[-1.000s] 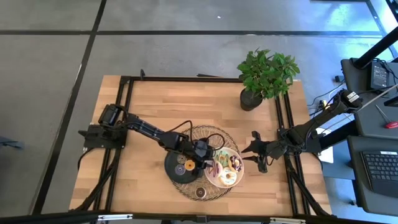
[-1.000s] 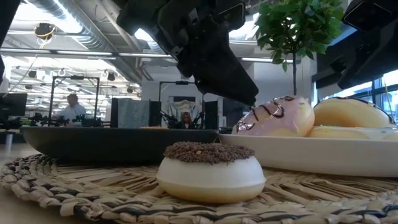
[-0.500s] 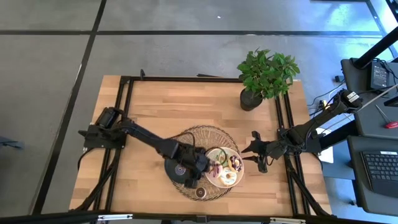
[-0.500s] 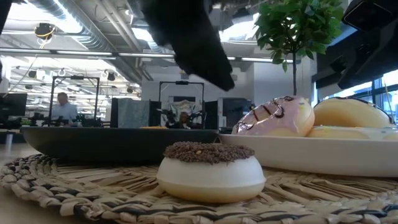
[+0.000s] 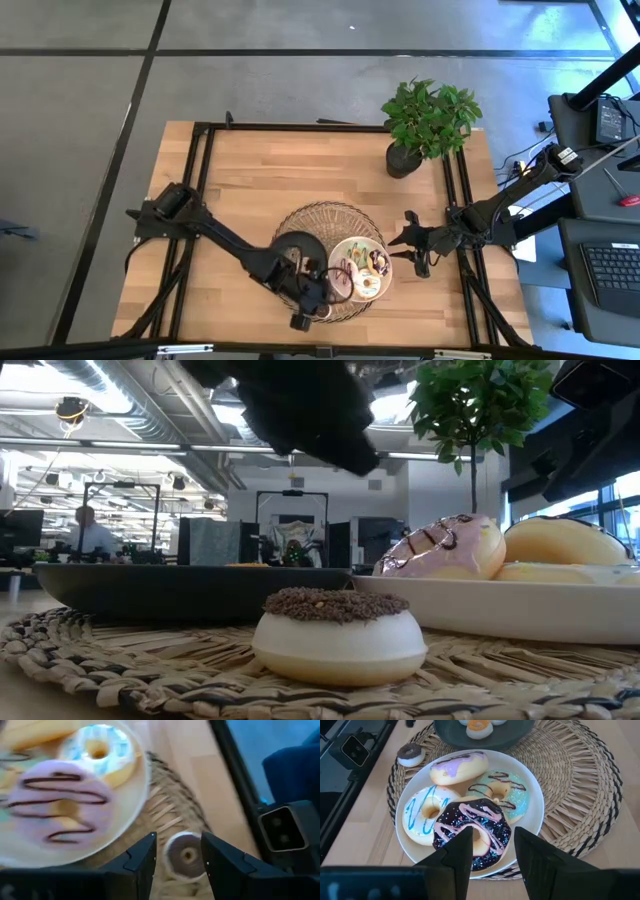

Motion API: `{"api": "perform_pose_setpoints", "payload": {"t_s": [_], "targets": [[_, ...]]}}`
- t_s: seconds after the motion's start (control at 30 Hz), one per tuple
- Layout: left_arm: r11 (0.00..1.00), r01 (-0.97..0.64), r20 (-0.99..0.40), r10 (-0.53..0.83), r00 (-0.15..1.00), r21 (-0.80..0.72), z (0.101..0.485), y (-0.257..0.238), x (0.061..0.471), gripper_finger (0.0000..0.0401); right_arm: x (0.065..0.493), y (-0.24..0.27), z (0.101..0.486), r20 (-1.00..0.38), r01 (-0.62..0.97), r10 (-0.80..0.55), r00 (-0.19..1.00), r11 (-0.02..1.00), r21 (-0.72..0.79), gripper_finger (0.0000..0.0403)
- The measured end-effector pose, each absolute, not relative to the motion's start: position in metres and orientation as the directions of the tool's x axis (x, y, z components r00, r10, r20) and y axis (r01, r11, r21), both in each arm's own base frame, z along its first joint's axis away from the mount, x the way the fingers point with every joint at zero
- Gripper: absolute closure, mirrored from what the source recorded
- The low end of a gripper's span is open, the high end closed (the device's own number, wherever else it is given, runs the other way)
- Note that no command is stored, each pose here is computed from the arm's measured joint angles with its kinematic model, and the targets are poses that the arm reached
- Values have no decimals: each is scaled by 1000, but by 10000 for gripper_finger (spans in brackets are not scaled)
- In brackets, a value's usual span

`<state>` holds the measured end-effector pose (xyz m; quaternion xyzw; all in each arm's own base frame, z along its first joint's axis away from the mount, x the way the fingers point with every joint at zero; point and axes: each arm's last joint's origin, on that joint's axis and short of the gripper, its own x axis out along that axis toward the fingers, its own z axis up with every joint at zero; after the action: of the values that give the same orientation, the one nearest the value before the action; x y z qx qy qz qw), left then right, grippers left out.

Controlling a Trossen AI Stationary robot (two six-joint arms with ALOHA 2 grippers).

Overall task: Pick & Place donuts
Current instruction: Put the small dark brown donut into the black plate

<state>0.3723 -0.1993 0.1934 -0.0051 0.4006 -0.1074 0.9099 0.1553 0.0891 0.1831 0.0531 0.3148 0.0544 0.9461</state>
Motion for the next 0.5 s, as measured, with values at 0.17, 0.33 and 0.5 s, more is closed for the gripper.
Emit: {"api": "perform_pose_setpoints", "payload": {"t_s": [0.17,0.33,0.5], "targets": [[975,208,-751,-198,630,-82,174,-208,374,249,156,89,183,-586,-69,138,798,988,139,257],[976,200,-748,-199,633,-91,166,-212,376,253,156,89,183,-586,-68,138,798,988,140,257],[976,197,-745,-197,637,-89,160,-213,378,251,156,89,183,-587,-68,138,798,988,139,257]]}}
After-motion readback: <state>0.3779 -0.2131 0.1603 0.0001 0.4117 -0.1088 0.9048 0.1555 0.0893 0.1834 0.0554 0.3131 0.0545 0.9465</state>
